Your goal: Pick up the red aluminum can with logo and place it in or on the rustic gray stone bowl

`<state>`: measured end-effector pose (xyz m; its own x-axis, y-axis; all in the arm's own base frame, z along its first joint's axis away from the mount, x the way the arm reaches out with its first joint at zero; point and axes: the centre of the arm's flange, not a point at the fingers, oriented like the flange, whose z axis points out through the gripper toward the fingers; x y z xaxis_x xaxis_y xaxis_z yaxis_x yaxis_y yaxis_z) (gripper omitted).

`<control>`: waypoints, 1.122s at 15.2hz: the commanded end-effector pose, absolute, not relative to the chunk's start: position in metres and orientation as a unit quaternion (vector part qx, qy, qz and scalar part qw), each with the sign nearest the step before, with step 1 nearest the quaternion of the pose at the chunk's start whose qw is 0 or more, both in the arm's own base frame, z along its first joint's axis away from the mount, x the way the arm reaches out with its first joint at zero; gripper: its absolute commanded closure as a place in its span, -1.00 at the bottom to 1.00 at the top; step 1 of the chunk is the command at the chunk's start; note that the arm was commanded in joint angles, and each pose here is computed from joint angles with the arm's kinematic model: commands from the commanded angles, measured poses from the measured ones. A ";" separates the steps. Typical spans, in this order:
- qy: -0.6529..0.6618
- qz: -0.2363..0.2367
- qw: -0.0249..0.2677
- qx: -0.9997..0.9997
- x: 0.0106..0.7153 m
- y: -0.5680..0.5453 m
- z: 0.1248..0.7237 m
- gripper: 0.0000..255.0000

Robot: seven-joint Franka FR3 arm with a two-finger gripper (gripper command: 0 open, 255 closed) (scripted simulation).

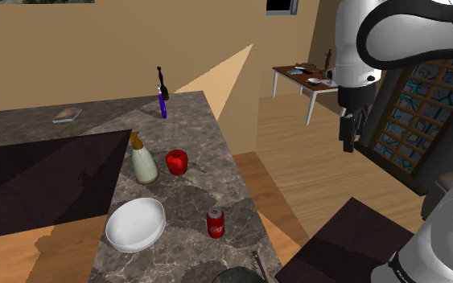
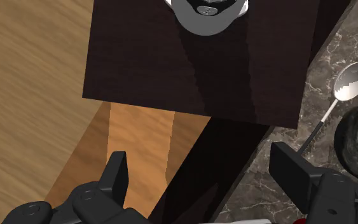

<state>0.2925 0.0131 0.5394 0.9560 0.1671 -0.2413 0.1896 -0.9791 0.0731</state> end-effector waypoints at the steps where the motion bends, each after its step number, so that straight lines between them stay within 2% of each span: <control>1: 0.090 -0.118 0.048 0.988 0.292 0.013 0.539 -1.00; 17: 0.133 -0.065 0.027 0.989 0.378 0.136 0.411 -1.00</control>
